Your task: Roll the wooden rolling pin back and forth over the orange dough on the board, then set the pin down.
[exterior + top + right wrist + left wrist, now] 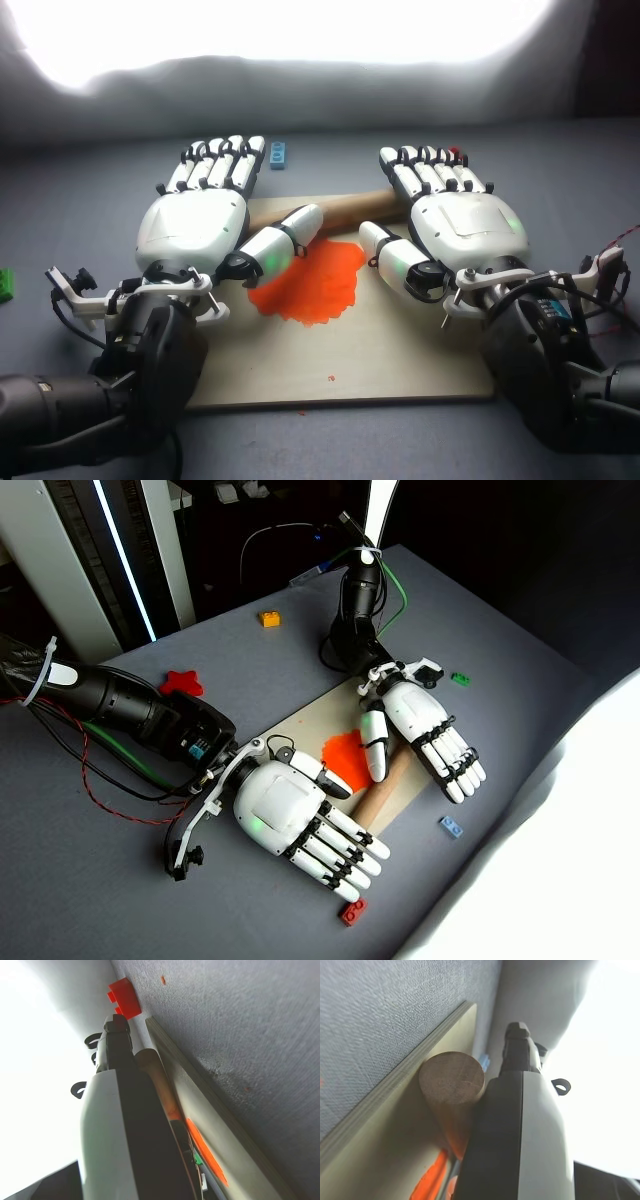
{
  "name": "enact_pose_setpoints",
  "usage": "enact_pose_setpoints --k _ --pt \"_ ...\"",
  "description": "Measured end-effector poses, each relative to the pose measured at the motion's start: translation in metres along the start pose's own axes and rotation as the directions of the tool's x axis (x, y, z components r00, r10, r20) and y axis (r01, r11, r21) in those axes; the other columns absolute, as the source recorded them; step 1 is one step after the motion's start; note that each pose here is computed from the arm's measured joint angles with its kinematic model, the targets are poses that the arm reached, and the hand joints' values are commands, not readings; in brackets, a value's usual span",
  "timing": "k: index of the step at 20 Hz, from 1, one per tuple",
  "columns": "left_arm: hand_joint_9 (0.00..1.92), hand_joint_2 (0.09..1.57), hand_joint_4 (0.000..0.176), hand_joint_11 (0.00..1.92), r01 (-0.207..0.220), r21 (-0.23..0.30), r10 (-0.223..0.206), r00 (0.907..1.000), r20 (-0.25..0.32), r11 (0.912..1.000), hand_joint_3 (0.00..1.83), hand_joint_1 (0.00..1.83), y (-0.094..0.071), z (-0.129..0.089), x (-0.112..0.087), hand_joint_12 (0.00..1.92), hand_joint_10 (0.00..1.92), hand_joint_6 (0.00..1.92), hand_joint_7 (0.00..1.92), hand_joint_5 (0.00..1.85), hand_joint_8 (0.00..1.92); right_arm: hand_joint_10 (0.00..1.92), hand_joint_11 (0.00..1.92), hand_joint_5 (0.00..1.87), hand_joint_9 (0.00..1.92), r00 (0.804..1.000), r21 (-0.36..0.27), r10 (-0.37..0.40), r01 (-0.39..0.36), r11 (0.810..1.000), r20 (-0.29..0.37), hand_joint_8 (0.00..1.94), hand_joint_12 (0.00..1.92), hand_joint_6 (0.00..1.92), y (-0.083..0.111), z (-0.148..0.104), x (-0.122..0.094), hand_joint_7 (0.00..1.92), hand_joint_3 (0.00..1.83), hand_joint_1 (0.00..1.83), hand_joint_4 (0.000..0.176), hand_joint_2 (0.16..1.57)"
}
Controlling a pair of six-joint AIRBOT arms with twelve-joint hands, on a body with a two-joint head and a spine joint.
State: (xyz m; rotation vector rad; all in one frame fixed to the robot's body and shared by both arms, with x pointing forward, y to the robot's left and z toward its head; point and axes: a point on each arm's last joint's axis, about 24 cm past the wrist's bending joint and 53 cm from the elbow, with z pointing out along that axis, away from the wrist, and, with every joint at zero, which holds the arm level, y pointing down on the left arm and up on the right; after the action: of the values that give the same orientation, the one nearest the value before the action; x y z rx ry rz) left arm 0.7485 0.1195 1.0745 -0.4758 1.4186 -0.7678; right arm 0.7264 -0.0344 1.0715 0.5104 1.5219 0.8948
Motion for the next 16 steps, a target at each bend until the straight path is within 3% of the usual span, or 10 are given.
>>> enact_pose_setpoints --k 16 --pt "0.0 1.33 0.0 0.0 -0.01 0.006 0.01 0.9984 -0.055 0.9999 0.0 0.0 -0.005 -0.0038 0.0043 0.0 0.0 0.0 0.0 0.0 0.0 0.0 0.0 0.0 0.0 0.998 -0.062 -0.052 0.049 0.997 -0.04 0.0 0.0 0.0 0.0022 -0.0028 0.0022 0.0 0.0 0.0 0.0 1.44"
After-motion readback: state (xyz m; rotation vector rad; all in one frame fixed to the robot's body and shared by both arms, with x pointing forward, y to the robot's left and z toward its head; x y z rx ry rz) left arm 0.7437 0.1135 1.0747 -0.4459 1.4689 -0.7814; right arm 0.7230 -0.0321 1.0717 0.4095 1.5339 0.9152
